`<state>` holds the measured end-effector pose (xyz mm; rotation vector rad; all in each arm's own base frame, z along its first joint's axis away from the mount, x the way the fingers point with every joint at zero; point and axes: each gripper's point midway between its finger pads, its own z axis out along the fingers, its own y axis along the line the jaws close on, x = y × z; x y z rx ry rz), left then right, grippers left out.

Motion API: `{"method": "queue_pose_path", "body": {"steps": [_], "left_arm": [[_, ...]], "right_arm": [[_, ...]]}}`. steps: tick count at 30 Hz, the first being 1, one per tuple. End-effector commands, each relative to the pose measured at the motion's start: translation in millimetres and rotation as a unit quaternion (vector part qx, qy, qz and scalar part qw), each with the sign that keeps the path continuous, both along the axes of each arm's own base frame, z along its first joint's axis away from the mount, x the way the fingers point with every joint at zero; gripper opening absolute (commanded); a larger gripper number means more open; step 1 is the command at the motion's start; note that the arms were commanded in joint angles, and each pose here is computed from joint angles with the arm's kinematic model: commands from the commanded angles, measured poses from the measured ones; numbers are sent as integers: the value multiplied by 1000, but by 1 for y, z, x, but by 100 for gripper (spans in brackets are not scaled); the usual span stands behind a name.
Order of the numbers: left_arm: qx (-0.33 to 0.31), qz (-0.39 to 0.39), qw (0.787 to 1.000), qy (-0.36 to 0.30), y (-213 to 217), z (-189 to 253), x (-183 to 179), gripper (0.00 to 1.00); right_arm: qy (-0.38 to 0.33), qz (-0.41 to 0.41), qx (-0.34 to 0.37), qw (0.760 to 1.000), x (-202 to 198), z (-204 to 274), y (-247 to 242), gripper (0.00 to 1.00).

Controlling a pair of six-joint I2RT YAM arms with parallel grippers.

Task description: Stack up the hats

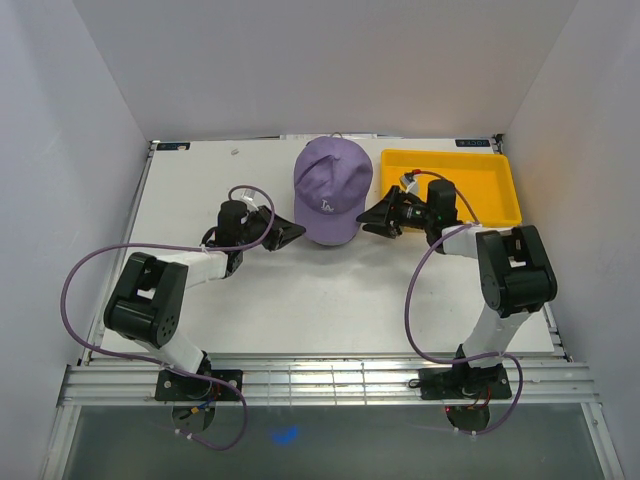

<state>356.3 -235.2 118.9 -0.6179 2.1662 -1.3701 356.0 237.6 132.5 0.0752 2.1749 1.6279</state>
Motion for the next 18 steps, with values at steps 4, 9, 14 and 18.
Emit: {"method": "queue_pose_path", "body": {"steps": [4,9,14,18], "left_arm": [[57,50,994,76,24,-46,1,0],[57,49,994,84,22,-51,1,0],[59,45,993,90,20,-55,0,0],[64,50,992,101,21,-62,0,0]], "right_arm": [[-64,7,10,998,9,16,13,65],[-62,8,9,998,10,9,17,63],[-55,5,12,998,10,2,18,47],[-42,1,20,999,10,-3,19,25]]}}
